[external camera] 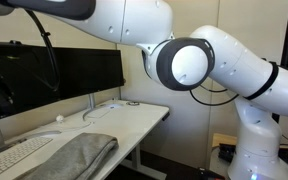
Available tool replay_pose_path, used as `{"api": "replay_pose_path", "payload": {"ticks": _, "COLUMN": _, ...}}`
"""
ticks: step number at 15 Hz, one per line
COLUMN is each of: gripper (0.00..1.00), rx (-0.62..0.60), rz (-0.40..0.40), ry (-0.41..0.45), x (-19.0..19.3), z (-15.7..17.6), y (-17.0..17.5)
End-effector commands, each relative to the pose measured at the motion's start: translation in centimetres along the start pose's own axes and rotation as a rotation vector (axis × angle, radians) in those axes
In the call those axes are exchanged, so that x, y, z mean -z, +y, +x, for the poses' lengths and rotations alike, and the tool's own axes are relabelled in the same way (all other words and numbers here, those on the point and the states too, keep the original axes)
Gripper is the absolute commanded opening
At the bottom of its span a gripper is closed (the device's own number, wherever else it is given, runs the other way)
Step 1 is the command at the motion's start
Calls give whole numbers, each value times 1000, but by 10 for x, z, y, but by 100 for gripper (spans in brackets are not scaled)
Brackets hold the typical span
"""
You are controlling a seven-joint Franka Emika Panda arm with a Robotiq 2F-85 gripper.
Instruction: Fold the pants in half
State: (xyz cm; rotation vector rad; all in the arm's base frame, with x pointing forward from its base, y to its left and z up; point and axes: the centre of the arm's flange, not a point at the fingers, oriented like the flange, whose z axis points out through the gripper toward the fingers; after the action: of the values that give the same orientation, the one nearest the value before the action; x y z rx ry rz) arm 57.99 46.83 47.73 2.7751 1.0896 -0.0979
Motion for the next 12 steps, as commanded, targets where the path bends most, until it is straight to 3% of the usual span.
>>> {"api": "replay_pose_path", "payload": {"ticks": 1, "gripper": 100, "rx": -80, "rz": -27, "ry": -18, "x": 16, "z": -3, "y": 1}}
{"api": "replay_pose_path", "payload": {"ticks": 8, "gripper": 100, "rx": -230, "rz": -24, "ry": 31, "x": 30, "z": -17, "y": 7}}
{"api": "replay_pose_path", "payload": {"ticks": 11, "gripper": 100, "rx": -223, "rz": 16, "ry": 50, "x": 32, "z": -25, "y": 5}}
{"api": "replay_pose_path", "payload": {"ticks": 12, "gripper": 100, "rx": -208, "rz": -8, "ry": 37, "x": 28, "z": -10, "y": 7}}
